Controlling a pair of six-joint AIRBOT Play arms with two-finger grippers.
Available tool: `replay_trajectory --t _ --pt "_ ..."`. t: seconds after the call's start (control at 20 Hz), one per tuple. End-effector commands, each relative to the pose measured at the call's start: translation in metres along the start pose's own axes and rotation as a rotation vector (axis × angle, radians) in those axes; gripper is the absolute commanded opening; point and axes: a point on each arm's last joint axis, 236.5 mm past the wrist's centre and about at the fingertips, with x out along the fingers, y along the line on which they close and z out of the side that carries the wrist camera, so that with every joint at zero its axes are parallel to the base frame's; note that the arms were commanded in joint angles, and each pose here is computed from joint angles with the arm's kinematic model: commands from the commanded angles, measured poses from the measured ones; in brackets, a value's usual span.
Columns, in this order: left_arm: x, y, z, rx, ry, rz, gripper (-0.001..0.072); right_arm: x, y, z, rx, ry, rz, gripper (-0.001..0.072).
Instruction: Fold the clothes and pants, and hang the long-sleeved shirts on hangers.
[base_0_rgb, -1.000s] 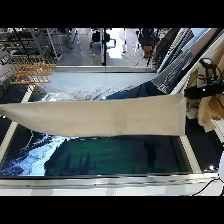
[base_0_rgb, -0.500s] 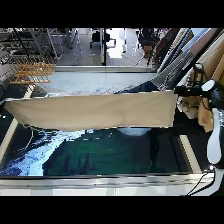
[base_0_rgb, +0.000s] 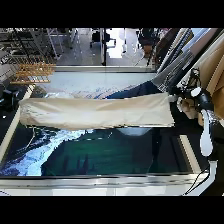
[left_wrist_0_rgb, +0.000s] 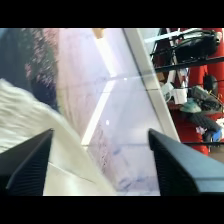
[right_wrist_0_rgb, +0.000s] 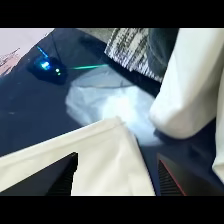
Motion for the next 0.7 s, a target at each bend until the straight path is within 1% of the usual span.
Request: replay_trajectory --t 0.0,0.05,0.1,0.15,0.2,0.25,0.3,0.35,0.45,0.5,0.55,0.65 --pt "-0.003 -0.023 0.004 0.150 0.032 -0.041 0.0716 -0.008 -0.013 -0.053 0.117 0.227 0.017 0.0560" --pt "-0.014 -0.020 -0.003 0.206 0.096 -0.023 0.0706 -0.016 -0.020 -0.079 0.139 0.335 0.024 0.0557" --pt "-0.030 -0.006 -0.014 0.238 0.189 0.037 0.0703 -0.025 -0.024 -0.102 0.149 0.430 0.040 0.0518" --pt "-0.052 0.019 -0.028 0.246 0.297 0.145 0.0661 -0.036 -0.026 -0.127 0.169 0.528 0.074 0.0498" --pt "-0.075 0.045 -0.041 0.265 0.401 0.266 0.0615 -0.047 -0.023 -0.150 0.201 0.618 0.122 0.0498" --pt "-0.099 0.069 -0.056 0.272 0.506 0.395 0.0608 -0.061 -0.014 -0.173 0.256 0.710 0.184 0.0499" --pt "-0.120 0.087 -0.069 0.267 0.596 0.491 0.0608 -0.074 -0.007 -0.194 0.317 0.791 0.239 0.0500" --pt "-0.134 0.096 -0.083 0.259 0.675 0.542 0.0609 -0.083 0.000 -0.208 0.367 0.842 0.279 0.0500" --pt "-0.136 0.094 -0.104 0.217 0.750 0.532 0.0615 -0.088 0.008 -0.225 0.447 0.881 0.323 0.0500" --pt "-0.130 0.091 -0.110 0.182 0.746 0.519 0.0694 -0.086 0.010 -0.229 0.480 0.878 0.334 0.0501" --pt "-0.121 0.088 -0.115 0.148 0.737 0.501 0.0720 -0.081 0.011 -0.232 0.502 0.864 0.333 0.0501" --pt "-0.103 0.086 -0.130 0.096 0.726 0.474 0.0720 -0.070 0.010 -0.235 0.549 0.830 0.320 0.0512"
